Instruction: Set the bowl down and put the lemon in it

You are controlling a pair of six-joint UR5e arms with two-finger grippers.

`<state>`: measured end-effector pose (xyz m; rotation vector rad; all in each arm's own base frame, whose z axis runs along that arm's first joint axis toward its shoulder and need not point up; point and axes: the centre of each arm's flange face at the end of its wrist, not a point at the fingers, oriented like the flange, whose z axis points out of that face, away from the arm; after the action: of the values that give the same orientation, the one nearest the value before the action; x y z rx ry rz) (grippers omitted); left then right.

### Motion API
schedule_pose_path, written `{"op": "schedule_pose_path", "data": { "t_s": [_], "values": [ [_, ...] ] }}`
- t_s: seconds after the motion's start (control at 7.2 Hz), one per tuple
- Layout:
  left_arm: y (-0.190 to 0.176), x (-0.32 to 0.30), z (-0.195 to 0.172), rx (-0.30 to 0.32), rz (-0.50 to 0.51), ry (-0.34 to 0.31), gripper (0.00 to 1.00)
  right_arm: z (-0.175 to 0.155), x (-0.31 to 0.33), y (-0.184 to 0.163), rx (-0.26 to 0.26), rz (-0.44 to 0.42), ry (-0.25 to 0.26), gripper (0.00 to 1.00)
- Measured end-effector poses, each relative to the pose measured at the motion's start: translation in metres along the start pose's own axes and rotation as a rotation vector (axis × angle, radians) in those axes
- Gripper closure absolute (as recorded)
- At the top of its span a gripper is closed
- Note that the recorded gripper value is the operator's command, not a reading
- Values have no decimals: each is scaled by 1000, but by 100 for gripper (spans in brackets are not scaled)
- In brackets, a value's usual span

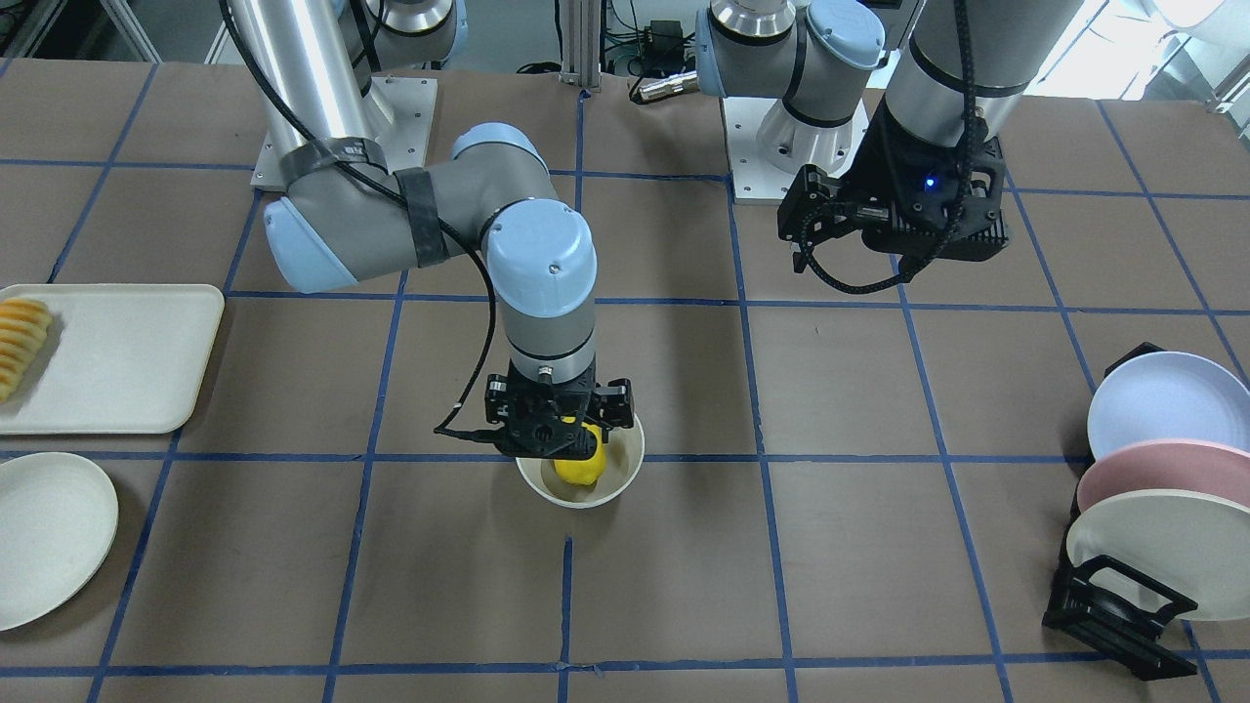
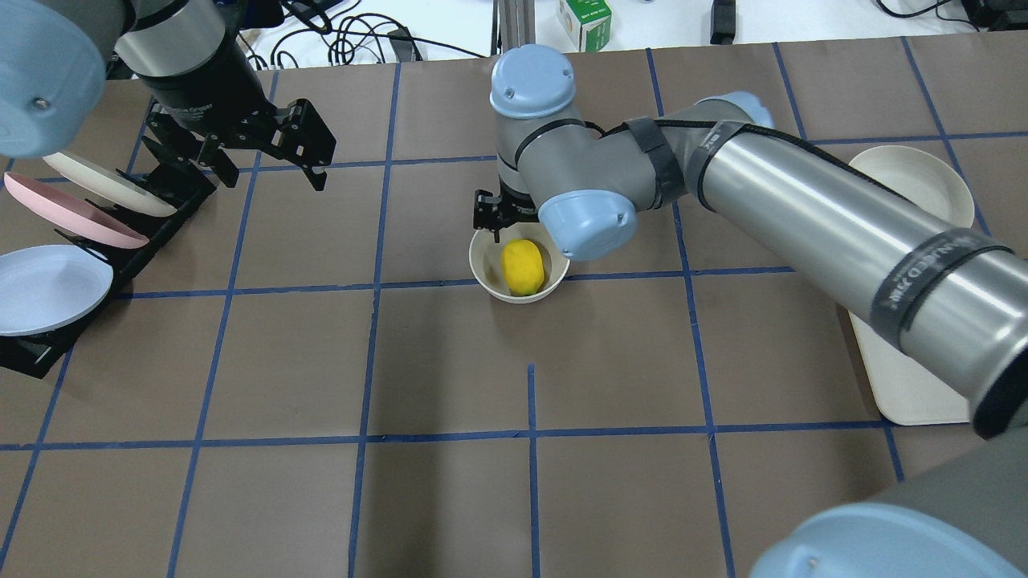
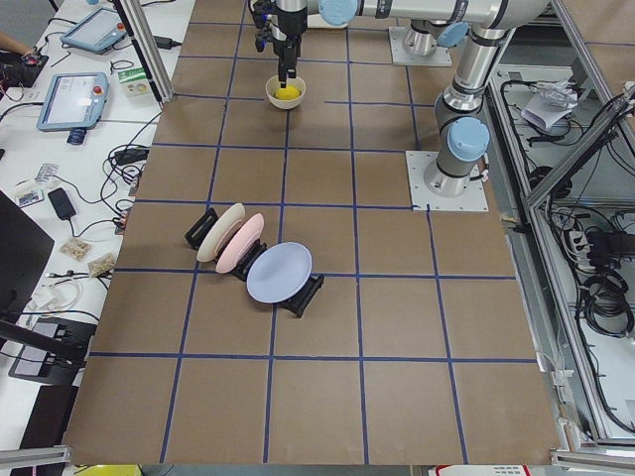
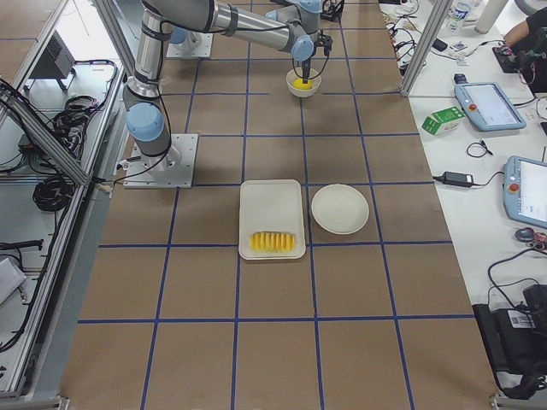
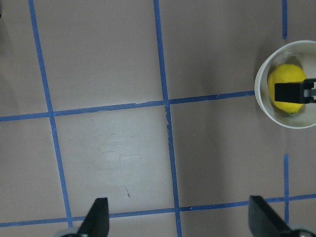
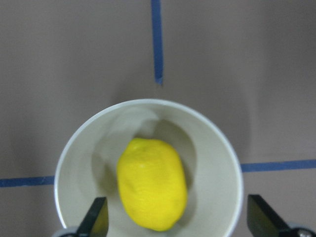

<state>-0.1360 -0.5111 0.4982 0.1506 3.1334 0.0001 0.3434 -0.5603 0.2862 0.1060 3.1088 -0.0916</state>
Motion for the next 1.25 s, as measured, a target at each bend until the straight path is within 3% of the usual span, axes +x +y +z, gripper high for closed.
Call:
{"op": "schedule_pose_path", "data": {
  "t_s": [0.42,0.56,0.97,1.25],
  "values": [
    [6,4,-6,-2,5,3,0,-105,111,-13,28,96,25,0],
    [7,5,-7,-3,6,5,0,-129,139,-7,15,97,31,0],
    [8,5,-9,2,6,6,0,-187,190,31,-53,-53,37,0],
    [6,3,-6,-5,3,0,0,-203,208,42,-67,-99,27,0]
  ]
}}
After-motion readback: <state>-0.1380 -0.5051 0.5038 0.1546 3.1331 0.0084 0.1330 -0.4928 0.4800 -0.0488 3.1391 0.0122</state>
